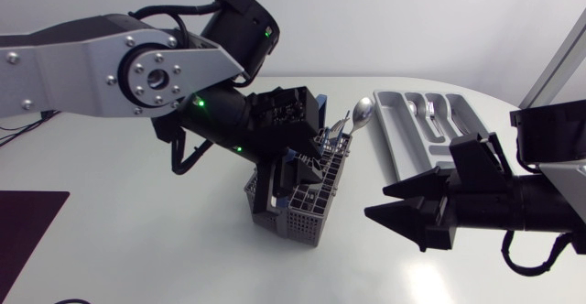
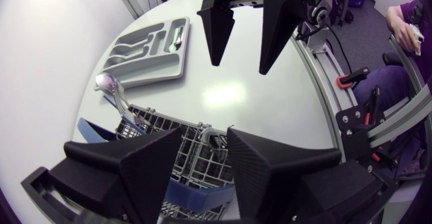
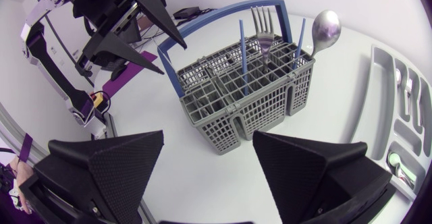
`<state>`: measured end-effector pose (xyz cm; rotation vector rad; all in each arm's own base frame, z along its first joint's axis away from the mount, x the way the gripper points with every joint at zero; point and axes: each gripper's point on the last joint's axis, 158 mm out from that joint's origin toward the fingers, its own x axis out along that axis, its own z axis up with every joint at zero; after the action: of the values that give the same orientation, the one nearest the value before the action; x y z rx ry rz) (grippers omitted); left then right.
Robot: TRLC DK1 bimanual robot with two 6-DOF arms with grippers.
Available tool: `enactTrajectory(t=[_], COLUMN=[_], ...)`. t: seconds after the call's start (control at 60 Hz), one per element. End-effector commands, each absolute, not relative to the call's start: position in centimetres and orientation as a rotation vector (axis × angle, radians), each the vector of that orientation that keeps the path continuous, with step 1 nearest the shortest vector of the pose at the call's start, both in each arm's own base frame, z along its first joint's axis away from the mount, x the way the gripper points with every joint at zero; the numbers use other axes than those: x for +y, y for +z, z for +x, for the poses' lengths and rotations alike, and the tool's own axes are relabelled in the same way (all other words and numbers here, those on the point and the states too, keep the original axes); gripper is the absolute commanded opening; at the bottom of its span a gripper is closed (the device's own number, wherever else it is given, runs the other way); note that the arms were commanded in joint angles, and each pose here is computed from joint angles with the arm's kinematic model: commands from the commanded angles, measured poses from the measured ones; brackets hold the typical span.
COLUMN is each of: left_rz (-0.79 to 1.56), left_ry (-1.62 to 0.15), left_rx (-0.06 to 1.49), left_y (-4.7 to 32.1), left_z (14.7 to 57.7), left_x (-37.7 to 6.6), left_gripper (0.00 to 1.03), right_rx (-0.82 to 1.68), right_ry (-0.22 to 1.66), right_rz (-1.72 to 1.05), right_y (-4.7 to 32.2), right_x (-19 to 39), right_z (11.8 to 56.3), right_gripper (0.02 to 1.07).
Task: Unload the cutlery basket into the drawer organizer.
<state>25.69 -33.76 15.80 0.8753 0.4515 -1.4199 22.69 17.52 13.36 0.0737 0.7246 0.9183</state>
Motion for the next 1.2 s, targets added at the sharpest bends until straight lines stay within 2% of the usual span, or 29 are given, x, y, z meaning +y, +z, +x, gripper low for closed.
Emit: enactTrajectory(t=[0.0, 0.2, 0.4, 0.583, 0.65, 0.717, 0.917, 1.183], left_rz=[0.903, 0.909, 0.915, 0.919, 0.920, 0.919, 0.912, 0.855], left_ry=[-1.459, -1.477, -1.494, -1.504, -1.505, -1.508, -1.512, -1.456], left_rx=[0.447, 0.479, 0.492, 0.501, 0.509, 0.521, 0.553, 0.524], left_y=[15.4, 14.5, 13.8, 13.3, 13.0, 12.7, 12.1, 14.8], left_z=[25.2, 24.4, 23.8, 23.6, 23.7, 23.7, 23.6, 24.9], left_x=[-34.3, -34.0, -34.0, -34.1, -34.1, -34.0, -33.9, -34.3], left_gripper=[0.60, 0.55, 0.37, 0.24, 0.22, 0.15, 0.10, 0.07], right_rx=[0.750, 0.746, 0.754, 0.749, 0.751, 0.753, 0.755, 0.744], right_ry=[0.936, 0.933, 0.939, 0.942, 0.942, 0.945, 0.954, 0.969], right_rz=[0.064, 0.059, 0.058, 0.055, 0.056, 0.056, 0.053, 0.046], right_y=[12.2, 12.1, 11.7, 11.9, 11.9, 11.8, 11.8, 12.3], right_x=[17.5, 17.3, 17.5, 17.6, 17.6, 17.6, 17.8, 18.2], right_z=[21.8, 21.9, 21.8, 21.9, 21.9, 21.8, 21.6, 21.7], right_gripper=[0.98, 0.98, 0.98, 0.98, 0.98, 0.98, 0.98, 0.98])
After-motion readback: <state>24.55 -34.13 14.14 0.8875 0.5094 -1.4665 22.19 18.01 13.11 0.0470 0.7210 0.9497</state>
